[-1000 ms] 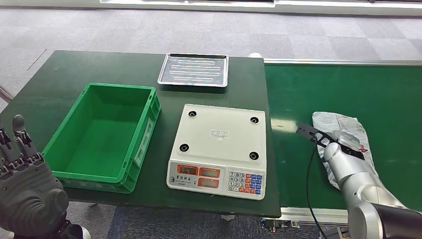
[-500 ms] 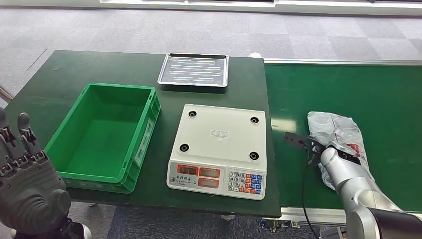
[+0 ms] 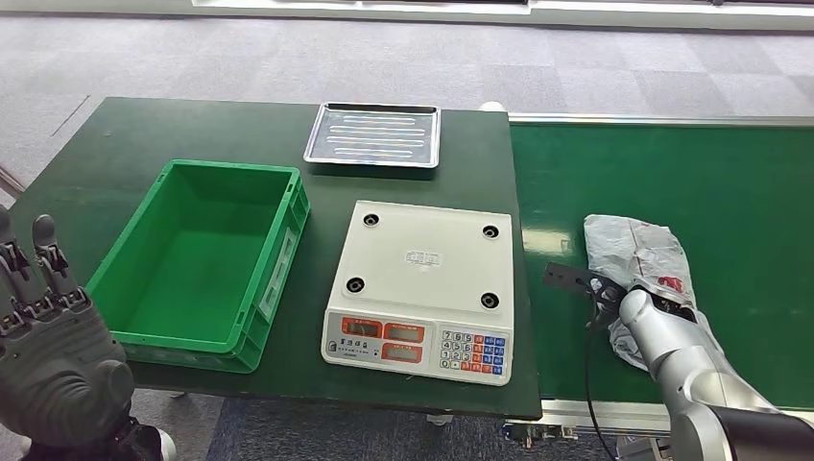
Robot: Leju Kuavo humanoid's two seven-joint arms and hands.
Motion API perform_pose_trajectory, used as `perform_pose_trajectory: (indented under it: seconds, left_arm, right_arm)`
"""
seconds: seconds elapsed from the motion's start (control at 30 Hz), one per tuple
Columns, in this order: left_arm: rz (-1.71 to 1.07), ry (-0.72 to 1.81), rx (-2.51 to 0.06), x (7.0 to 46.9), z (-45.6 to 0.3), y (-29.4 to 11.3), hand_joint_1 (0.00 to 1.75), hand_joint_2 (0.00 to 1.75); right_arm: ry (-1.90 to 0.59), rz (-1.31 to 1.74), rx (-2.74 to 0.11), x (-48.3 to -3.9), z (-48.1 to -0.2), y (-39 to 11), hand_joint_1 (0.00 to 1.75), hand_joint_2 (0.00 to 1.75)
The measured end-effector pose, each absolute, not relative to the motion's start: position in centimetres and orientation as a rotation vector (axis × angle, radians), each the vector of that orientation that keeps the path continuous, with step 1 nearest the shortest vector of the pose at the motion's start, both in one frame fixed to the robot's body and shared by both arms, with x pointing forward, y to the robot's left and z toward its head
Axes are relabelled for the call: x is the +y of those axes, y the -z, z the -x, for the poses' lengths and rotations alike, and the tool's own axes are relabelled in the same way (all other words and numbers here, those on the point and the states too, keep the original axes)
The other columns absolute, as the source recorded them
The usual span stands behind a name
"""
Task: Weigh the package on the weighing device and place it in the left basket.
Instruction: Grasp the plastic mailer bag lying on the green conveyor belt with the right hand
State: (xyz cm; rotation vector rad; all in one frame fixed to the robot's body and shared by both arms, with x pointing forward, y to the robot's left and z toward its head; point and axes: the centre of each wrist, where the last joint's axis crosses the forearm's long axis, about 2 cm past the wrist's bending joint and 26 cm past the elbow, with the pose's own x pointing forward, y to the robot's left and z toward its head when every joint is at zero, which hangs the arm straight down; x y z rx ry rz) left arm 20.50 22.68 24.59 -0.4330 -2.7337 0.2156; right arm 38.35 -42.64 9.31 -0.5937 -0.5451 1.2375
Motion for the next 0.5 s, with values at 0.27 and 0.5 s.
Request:
perform_pose_trajectory:
  seconds: [0.27,0.5]
  left_arm:
    - [0.408,-0.220,-2.730,22.65,-20.31,-24.53,0.00,1.75]
    - [0.399,-0.232,-2.726,22.59,-20.23,-24.48,0.00,1.75]
  right_arm:
    - [-1.191,0.779,-0.405,-42.48,-38.82,-9.81,0.00,1.75]
    - [-1.210,0.781,-0.398,-42.34,-38.89,-9.85,0.00,1.75]
